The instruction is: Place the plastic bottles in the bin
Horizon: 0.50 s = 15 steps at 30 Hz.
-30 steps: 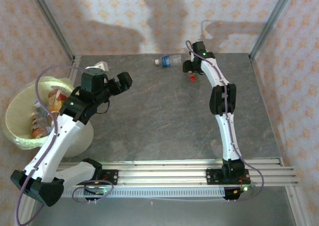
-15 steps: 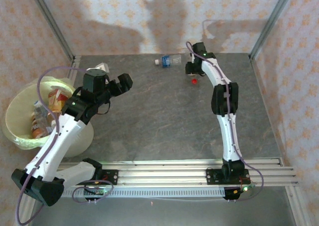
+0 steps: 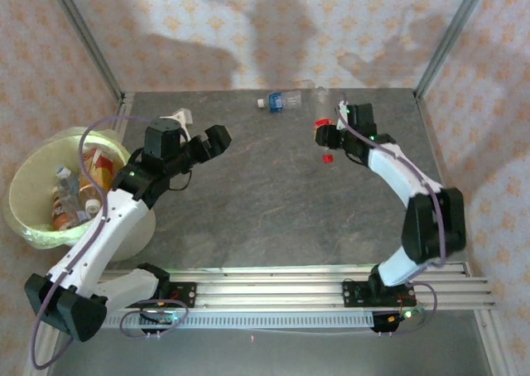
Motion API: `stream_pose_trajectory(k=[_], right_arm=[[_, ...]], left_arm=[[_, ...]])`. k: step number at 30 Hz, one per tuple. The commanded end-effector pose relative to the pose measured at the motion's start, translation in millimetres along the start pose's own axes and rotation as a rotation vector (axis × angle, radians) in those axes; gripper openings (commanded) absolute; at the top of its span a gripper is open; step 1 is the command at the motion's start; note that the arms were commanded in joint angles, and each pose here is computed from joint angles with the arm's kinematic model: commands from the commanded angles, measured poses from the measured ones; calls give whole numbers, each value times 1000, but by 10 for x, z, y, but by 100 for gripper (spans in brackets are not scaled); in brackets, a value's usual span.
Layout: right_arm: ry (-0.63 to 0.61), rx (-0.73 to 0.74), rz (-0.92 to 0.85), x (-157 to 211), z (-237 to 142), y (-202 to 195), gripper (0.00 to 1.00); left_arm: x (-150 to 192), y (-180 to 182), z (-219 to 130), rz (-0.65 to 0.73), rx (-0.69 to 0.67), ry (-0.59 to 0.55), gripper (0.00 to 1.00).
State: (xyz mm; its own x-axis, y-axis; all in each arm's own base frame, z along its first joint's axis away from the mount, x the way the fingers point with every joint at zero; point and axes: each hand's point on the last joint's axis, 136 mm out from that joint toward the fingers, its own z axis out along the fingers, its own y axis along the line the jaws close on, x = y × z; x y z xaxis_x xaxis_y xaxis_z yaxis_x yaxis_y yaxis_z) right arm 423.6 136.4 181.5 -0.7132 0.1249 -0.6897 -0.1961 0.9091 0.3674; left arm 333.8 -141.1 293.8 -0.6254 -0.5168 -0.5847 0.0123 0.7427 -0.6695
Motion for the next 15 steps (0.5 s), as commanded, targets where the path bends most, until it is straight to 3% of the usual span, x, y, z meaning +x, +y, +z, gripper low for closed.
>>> stream_pose_trajectory(k=[1, 9, 15], right_arm=[[-97, -216, 13, -62, -238, 466, 37], [-98, -532, -121, 335, -703, 1316, 33], [-49, -663, -227, 540, -835, 1752, 30]], left_arm=[[35, -371, 98, -14, 189, 33, 100], [122, -730, 244, 26, 304, 81, 100], [150, -837, 361, 39, 313, 115, 100]])
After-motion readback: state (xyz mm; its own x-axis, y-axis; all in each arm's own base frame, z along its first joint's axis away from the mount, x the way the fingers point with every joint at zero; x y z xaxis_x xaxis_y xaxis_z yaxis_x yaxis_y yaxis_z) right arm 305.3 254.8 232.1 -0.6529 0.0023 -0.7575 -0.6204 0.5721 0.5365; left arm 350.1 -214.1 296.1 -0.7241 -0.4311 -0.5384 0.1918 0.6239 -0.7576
